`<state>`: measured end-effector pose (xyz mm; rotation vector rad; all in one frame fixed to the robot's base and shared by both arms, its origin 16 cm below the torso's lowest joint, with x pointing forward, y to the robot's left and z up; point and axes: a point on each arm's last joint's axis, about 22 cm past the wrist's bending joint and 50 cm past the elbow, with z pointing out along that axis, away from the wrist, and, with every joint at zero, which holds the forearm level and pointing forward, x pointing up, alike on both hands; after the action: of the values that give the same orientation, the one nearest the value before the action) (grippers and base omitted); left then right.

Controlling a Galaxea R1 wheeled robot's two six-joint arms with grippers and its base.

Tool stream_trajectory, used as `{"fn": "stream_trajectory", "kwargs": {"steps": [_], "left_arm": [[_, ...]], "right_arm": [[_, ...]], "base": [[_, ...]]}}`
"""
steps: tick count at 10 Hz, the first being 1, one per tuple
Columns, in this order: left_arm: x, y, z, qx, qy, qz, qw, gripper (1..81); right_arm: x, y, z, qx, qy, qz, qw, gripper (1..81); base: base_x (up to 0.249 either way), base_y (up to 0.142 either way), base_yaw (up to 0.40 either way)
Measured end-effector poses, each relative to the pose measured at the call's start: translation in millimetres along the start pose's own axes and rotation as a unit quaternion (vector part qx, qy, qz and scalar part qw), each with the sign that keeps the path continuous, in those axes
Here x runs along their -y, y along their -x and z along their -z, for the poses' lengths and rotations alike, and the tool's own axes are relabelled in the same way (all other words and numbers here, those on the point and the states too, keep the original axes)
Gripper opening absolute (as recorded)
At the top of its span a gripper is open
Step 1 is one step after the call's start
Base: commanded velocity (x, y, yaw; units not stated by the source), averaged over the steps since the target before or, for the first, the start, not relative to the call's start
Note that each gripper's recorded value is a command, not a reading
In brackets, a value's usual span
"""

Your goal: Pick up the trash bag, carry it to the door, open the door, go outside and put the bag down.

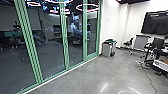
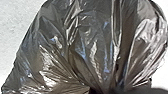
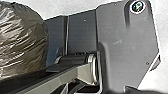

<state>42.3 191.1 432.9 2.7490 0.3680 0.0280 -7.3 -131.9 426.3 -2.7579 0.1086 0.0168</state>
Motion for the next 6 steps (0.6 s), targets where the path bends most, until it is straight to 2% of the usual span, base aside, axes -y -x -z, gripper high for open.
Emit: {"fn": "stream_trajectory", "kwargs": {"steps": [4, 6], "left_arm": [[0.4, -0.2, 0.1, 0.000, 0.000, 0.000, 1.0000, 1.0], [0.7, -0.1, 0.2, 0.000, 0.000, 0.000, 1.0000, 1.0]], "right_arm": [[0.7, -0.2, -0.2, 0.000, 0.000, 0.000, 1.0000, 81.1], [0.7, 0.2, -0.2, 0.000, 0.000, 0.000, 1.0000, 81.1]], "base": [[0.138, 0.000, 0.000], [0.142, -0.064, 0.000]]}}
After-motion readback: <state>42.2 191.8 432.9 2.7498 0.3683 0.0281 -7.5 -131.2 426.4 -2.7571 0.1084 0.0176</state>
